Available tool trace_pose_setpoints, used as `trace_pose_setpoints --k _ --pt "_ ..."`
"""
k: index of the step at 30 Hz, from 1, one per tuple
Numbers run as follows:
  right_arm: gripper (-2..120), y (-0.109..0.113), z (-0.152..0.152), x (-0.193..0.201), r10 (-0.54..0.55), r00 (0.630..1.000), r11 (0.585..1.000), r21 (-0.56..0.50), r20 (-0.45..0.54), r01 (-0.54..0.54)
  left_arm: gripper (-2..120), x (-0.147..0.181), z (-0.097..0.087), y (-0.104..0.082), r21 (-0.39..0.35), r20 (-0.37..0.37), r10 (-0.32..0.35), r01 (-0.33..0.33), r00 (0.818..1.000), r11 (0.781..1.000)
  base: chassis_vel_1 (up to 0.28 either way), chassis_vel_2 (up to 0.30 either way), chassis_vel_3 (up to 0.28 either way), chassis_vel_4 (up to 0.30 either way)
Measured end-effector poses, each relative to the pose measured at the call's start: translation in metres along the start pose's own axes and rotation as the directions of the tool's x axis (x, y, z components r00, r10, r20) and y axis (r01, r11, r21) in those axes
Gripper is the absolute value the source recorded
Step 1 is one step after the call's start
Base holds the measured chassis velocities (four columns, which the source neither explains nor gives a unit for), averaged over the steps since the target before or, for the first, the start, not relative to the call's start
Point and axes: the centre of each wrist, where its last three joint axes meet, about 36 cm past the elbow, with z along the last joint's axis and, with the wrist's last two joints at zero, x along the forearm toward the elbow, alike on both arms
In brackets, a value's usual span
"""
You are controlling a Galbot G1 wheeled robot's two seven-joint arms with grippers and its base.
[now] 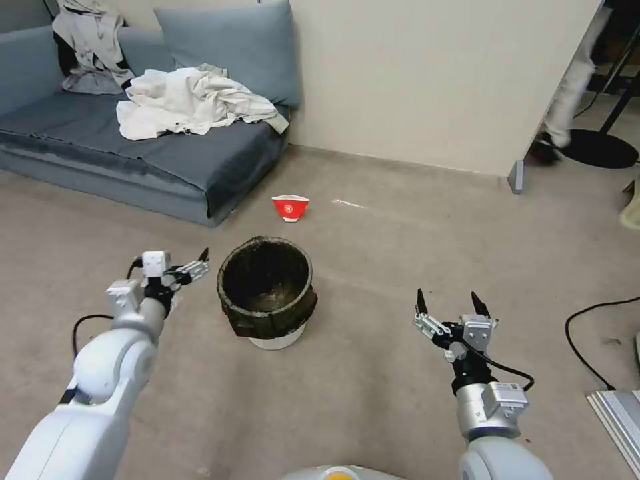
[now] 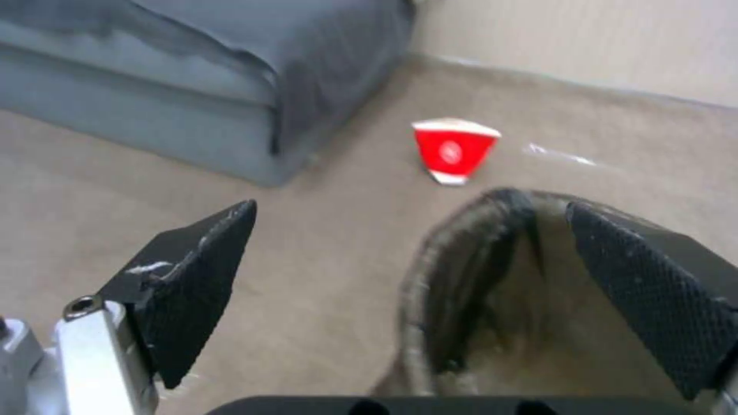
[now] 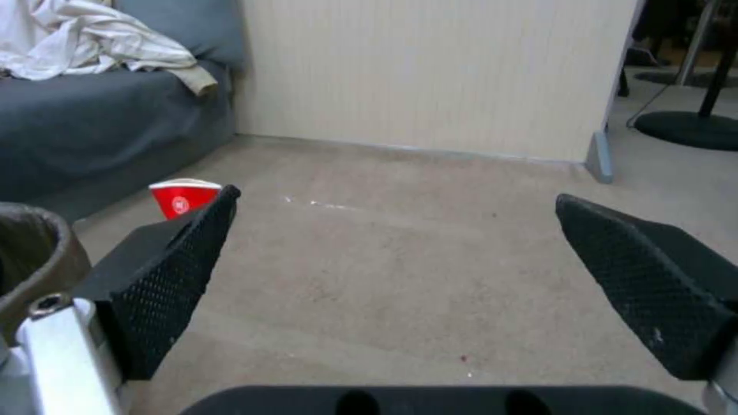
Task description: Pick up the trash can from the floor.
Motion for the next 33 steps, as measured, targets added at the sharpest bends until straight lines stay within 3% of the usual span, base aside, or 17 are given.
trace_pose_setpoints --k 5,13,16,21,23,26,28,33 --pt "100 0.001 0.006 -0.007 0.007 1.0 1.0 0.001 -0.003 -0.007 100 -0.021 -0.002 -0.02 0.035 -0.082 0.046 -0.044 0.996 0.998 0.0 0.0 0.0 0.0" --pt "100 0.002 0.013 -0.012 0.018 1.0 1.0 -0.002 -0.013 -0.018 100 -0.042 0.005 -0.048 0.026 -0.181 0.045 -0.041 0.982 0.999 0.0 0.0 0.0 0.0" --pt "100 0.002 0.018 -0.013 0.021 0.999 1.0 -0.003 -0.024 -0.021 100 -0.057 0.014 -0.062 -0.001 -0.269 0.0 -0.001 0.963 1.0 0.0 0.0 0.0 0.0" --pt "100 0.005 0.025 -0.014 0.023 0.999 1.0 0.005 -0.033 -0.023 100 -0.071 0.022 -0.07 0.012 -0.318 -0.026 0.032 0.948 0.999 0.0 0.0 0.0 0.0" --pt "100 0.008 0.028 -0.016 0.02 0.999 1.0 0.007 -0.034 -0.02 100 -0.086 0.025 -0.075 0.002 -0.364 -0.058 0.063 0.929 0.998 0.0 0.0 0.0 0.0" --pt "100 0.008 0.029 -0.021 0.021 0.999 1.0 0.011 -0.025 -0.021 100 -0.098 0.024 -0.077 -0.013 -0.385 -0.071 0.071 0.92 0.997 0.0 0.0 0.0 0.0" --pt "100 0.008 0.028 -0.024 0.015 1.0 1.0 0.012 -0.017 -0.015 100 -0.113 0.025 -0.079 -0.016 -0.422 -0.079 0.08 0.903 0.997 0.0 0.0 0.0 0.0" --pt "100 0.009 0.028 -0.024 0.007 1.0 1.0 0.012 -0.018 -0.007 100 -0.121 0.028 -0.08 -0.018 -0.439 -0.088 0.089 0.894 0.996 0.0 0.0 0.0 0.0"
